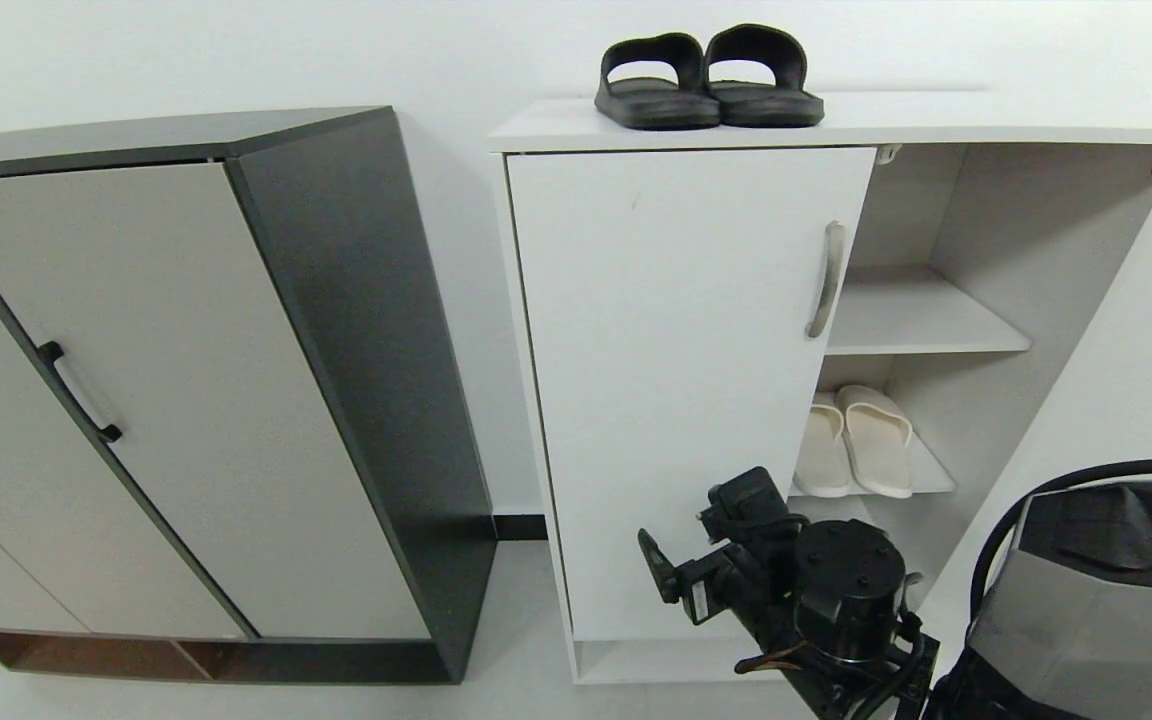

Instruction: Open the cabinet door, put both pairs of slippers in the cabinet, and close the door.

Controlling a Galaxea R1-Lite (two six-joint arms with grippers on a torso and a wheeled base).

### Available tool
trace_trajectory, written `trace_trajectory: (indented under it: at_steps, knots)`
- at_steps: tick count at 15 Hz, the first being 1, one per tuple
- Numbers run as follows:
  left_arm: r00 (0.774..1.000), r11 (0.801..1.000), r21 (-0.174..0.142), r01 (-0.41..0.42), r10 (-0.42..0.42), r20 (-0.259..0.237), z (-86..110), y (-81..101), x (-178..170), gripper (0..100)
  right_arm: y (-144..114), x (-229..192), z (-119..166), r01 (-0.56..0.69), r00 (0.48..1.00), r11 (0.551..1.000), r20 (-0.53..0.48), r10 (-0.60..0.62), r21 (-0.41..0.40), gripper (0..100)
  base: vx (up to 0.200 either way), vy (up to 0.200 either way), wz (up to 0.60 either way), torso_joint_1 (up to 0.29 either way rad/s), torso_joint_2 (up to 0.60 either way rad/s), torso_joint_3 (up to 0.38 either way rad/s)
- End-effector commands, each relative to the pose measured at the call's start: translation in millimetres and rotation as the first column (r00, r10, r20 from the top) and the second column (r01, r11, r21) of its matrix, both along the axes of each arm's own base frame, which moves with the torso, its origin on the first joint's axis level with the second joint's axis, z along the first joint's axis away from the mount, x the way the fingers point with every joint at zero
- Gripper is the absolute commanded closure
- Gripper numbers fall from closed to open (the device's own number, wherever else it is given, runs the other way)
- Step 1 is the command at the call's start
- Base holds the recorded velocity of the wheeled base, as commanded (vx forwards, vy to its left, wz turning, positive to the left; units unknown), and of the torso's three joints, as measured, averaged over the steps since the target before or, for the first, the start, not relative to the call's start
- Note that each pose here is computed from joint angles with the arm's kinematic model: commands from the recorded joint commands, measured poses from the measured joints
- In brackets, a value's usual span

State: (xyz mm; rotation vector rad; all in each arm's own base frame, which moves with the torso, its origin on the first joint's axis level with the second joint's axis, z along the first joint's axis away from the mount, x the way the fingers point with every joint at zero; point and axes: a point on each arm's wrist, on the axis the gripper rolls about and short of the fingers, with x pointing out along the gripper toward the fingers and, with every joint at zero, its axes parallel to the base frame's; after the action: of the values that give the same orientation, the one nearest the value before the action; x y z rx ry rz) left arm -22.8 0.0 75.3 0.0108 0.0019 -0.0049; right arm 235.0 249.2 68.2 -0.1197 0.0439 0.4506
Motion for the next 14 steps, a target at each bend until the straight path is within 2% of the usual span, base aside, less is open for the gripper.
trace_trajectory:
  at_steps: [1, 4, 7, 14]
  knots:
    - [1.0, 1.0, 0.0, 0.0, 0.0, -0.001, 0.1, 0.0, 0.1, 100, 0.0, -0.4, -2.2, -0.001, 1.0, 1.0, -0.004, 0.001, -0.006, 0, 0.0, 0.0, 0.0, 0.002, -0.22, -0.237]
    - [1.0, 1.0, -0.002, 0.0, 0.0, 0.0, 0.0, 0.0, 0.0, 100, -0.4, -0.8, -2.9, -0.003, 1.0, 1.0, -0.007, 0.002, -0.009, 0, 0.0, 0.0, 0.0, 0.02, -0.24, -0.338]
    - [1.0, 1.0, -0.002, 0.0, 0.0, -0.001, 0.1, 0.0, 0.1, 100, -0.5, -0.2, -2.6, -0.001, 1.0, 1.0, -0.006, 0.001, -0.008, 0, 0.0, 0.0, 0.0, 0.048, -0.54, -0.354]
    - [1.0, 1.0, -0.002, 0.0, 0.0, 0.0, 0.0, 0.0, 0.0, 100, -0.7, -0.4, -2.9, -0.001, 1.0, 1.0, -0.007, 0.001, -0.009, 0, 0.0, 0.0, 0.0, 0.127, -0.46, -0.335]
